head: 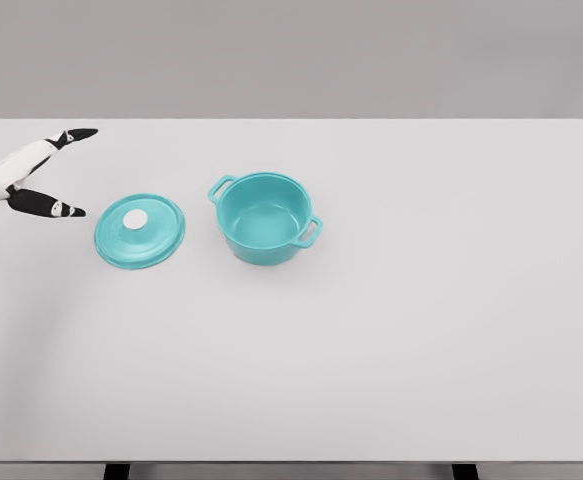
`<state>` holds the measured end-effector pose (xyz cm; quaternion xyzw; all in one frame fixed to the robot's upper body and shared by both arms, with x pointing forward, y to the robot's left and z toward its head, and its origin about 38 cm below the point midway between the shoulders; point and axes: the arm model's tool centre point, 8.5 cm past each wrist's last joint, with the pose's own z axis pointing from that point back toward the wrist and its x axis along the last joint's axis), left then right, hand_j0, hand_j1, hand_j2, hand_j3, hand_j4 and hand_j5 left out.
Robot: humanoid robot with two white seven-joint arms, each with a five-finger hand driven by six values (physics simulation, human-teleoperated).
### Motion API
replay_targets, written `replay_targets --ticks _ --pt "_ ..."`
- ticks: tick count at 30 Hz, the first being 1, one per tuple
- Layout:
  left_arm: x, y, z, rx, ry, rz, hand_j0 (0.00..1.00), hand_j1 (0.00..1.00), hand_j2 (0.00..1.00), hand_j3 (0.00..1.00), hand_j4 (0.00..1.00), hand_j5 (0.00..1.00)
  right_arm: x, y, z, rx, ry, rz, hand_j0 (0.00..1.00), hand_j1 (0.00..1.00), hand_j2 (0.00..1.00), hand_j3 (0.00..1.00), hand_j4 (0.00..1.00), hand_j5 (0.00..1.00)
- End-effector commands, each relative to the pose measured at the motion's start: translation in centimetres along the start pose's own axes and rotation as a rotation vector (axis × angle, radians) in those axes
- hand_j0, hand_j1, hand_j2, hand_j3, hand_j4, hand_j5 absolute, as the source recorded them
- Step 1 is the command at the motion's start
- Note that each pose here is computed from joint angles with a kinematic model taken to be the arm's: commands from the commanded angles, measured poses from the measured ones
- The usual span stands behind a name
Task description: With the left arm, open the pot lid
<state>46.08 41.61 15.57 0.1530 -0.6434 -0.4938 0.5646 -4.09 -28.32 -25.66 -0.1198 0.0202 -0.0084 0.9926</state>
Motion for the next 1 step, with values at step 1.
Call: replay_targets --ticks 1 --pt "0.01 0.11 0.04 0.004 -0.001 0.005 1.0 1.0 1.0 1.0 1.0 1.0 -0.01 0.0 0.0 0.0 0.0 0.0 1.0 1.0 1.0 1.0 1.0 1.0"
